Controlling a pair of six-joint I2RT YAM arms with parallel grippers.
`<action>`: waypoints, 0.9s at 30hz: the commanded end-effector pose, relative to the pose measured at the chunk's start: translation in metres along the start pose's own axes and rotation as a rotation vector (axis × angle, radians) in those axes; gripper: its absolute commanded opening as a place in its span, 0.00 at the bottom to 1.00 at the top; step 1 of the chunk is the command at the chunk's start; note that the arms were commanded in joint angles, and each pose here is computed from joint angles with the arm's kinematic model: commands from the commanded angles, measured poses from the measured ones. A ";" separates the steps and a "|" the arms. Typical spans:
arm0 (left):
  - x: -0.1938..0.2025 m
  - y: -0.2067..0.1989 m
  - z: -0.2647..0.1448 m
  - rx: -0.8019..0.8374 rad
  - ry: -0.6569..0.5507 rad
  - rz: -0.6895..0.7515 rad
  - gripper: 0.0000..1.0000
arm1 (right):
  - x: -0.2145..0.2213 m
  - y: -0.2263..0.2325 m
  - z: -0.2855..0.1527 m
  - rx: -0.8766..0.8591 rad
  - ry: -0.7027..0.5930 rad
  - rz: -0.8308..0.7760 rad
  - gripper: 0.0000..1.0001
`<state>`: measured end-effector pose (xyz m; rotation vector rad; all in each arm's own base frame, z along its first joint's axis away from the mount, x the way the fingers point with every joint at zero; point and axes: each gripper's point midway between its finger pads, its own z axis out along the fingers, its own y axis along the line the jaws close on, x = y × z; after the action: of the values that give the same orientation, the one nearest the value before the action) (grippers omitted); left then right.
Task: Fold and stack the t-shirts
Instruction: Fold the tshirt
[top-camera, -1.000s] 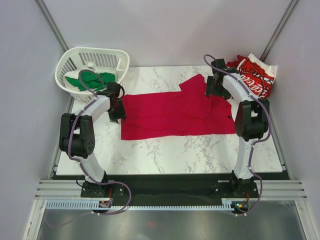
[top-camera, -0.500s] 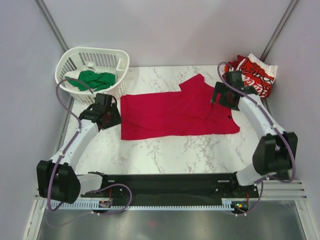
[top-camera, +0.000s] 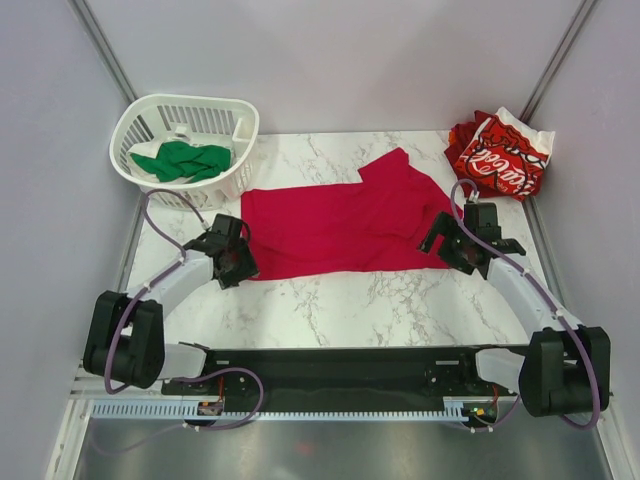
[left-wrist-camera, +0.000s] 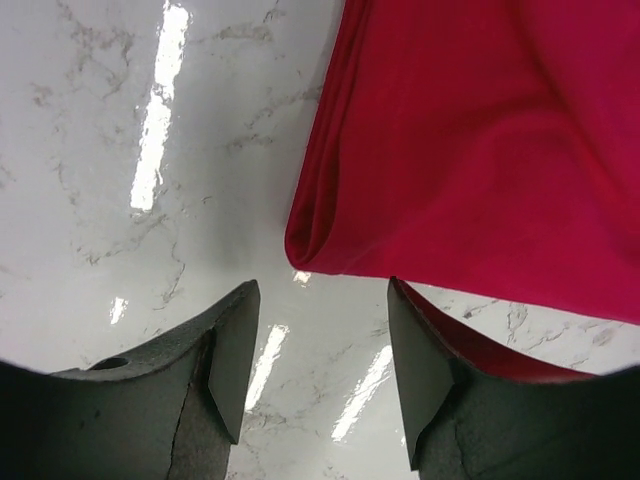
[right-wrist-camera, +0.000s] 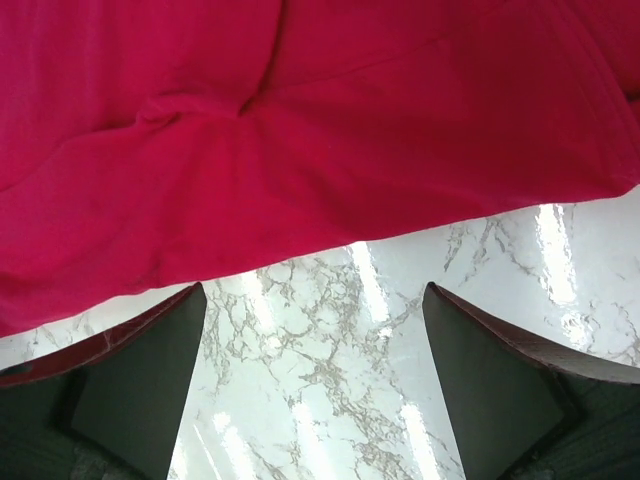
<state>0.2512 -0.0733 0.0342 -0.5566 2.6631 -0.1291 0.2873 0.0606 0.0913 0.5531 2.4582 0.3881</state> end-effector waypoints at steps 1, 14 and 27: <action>-0.019 -0.012 0.010 0.027 -0.086 -0.064 0.62 | -0.001 0.009 0.001 -0.070 -0.013 0.008 0.97; -0.030 -0.007 0.037 -0.065 -0.063 -0.041 0.37 | -0.005 0.005 0.018 -0.096 0.020 0.044 0.98; -0.032 -0.002 0.041 -0.073 -0.058 -0.041 0.02 | -0.009 -0.075 0.028 0.120 -0.017 0.261 0.94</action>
<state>0.2914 -0.0660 0.0156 -0.6200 2.6334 -0.0348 0.2863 0.0156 0.0506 0.8262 2.4512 0.3758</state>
